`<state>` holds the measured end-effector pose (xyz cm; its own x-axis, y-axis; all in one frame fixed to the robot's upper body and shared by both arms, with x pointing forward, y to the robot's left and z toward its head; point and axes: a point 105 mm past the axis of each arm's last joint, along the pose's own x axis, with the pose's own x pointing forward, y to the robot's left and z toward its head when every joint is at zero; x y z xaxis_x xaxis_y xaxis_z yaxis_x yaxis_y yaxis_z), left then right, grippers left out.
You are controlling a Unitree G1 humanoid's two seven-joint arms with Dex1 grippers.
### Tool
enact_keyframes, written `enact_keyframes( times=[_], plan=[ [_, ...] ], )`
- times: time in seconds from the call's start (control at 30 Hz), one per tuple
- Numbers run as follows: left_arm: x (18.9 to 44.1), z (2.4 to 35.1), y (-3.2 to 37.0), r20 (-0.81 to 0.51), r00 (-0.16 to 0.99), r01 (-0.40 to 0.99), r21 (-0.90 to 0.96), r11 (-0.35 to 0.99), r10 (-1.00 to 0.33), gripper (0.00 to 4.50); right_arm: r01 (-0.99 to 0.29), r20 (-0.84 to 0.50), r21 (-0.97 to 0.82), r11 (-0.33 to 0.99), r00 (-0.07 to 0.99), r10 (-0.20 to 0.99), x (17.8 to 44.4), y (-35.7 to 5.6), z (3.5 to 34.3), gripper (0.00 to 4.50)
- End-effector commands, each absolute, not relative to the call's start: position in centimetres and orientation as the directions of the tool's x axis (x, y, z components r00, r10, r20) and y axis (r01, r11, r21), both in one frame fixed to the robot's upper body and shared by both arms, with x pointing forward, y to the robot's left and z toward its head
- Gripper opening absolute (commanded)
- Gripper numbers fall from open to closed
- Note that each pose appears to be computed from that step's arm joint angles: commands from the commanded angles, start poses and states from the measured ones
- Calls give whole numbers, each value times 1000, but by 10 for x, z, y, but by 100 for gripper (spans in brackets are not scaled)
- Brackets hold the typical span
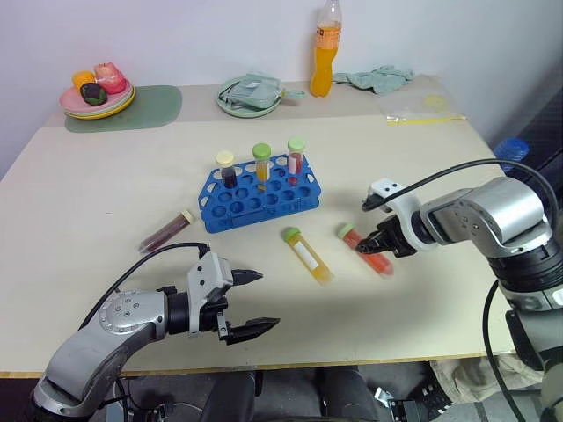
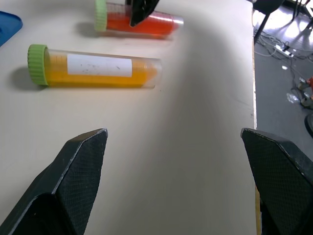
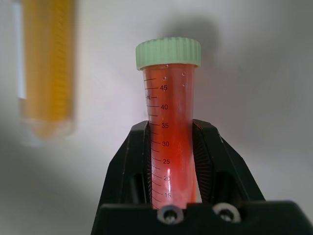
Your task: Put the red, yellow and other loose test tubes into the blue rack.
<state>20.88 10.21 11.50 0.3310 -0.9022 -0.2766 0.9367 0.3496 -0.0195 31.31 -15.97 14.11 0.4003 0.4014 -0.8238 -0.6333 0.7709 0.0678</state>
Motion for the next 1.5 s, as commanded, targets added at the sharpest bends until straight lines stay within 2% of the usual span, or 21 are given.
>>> enact_keyframes(
  times=[0.03, 0.07, 0.13, 0.2, 0.27, 0.33, 0.43, 0.57, 0.7, 1.17, 1.5],
  plan=[
    [216, 123, 105, -246, 371, 925, 16, 379, -895, 450, -712, -622, -62, 699, 575, 531, 324, -148, 185, 76],
    [218, 124, 106, -236, 386, 919, 15, 394, -892, 450, -727, -560, -104, 678, 606, 564, 324, -145, 193, 76],
    [229, 131, 113, -178, 453, 886, -19, 463, -874, 450, -756, -305, -196, 625, 653, 693, 320, -126, 218, 76],
    [237, 135, 119, -136, 502, 858, -47, 512, -854, 450, -736, -110, -206, 645, 672, 732, 315, -117, 233, 76],
    [250, 136, 128, -107, 577, 810, -50, 584, -810, 450, -671, 85, -145, 727, 724, 685, 323, -106, 240, 76],
    [266, 137, 137, -82, 658, 749, -29, 662, -748, 450, -579, 231, -103, 809, 777, 585, 338, -96, 239, 76],
    [283, 143, 145, -41, 733, 680, 3, 733, -679, 450, -491, 356, -51, 870, 805, 475, 350, -84, 234, 76],
    [299, 151, 154, 11, 805, 592, 64, 804, -593, 450, -462, 387, -27, 887, 813, 435, 357, -68, 217, 76],
    [303, 157, 155, 71, 816, 568, 80, 819, -573, 450, -452, 383, -20, 892, 820, 424, 363, -63, 201, 76],
    [300, 152, 147, 52, 797, 596, 92, 798, -602, 450, -450, 338, 1, 893, 841, 423, 383, -45, 177, 76],
    [300, 154, 143, 60, 787, 607, 96, 788, -614, 450, -395, 340, -19, 919, 861, 377, 391, -47, 168, 76]
  ],
)
